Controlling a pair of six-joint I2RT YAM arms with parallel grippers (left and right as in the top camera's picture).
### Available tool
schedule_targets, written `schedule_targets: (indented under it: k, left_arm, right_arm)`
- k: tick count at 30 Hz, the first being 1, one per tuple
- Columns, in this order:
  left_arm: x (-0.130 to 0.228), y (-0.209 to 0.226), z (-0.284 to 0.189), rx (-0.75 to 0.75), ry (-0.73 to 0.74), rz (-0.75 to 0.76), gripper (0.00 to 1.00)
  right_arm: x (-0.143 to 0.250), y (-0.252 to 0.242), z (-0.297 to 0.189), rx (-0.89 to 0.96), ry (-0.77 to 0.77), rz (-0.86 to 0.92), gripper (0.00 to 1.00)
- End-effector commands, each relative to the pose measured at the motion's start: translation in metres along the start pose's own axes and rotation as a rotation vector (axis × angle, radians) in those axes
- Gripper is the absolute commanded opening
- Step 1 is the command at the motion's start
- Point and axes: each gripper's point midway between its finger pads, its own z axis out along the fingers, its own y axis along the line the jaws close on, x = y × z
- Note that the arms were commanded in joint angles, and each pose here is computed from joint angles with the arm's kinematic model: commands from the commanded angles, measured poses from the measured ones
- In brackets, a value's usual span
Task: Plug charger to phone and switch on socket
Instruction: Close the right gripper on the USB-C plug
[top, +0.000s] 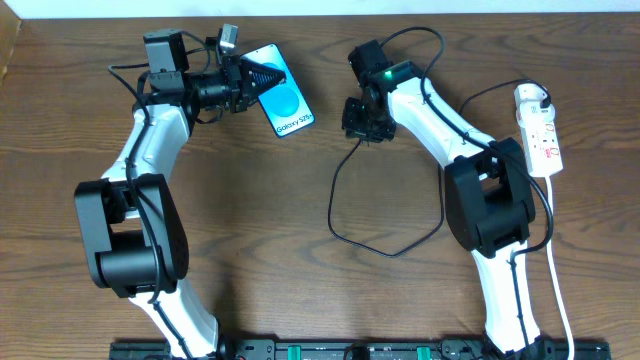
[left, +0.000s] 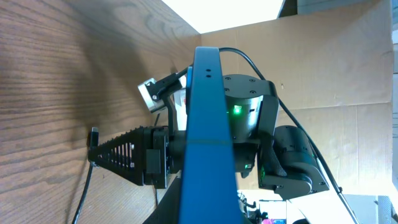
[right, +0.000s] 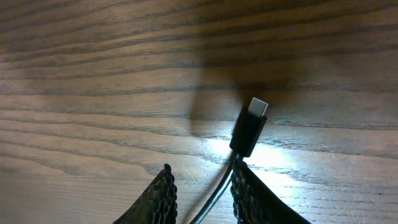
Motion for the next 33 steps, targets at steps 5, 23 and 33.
schedule_targets:
  k: [5,23,33]
  left_arm:
    - [0.001,-0.018,-0.004,0.036,0.015,0.037,0.07]
    - [0.001,-0.018,-0.004,0.036,0.015,0.037,0.07]
    - [0.001,-0.018,-0.004,0.036,0.015,0.037,0.07]
  right_arm:
    - [0.002,-0.013,0.003,0.043,0.015,0.030,0.29]
    - [0.014,-0.023,0.024,0.078,0.023,0.026,0.24]
    - [0.020,-0.024,0.035,0.075,0.022,0.016,0.23]
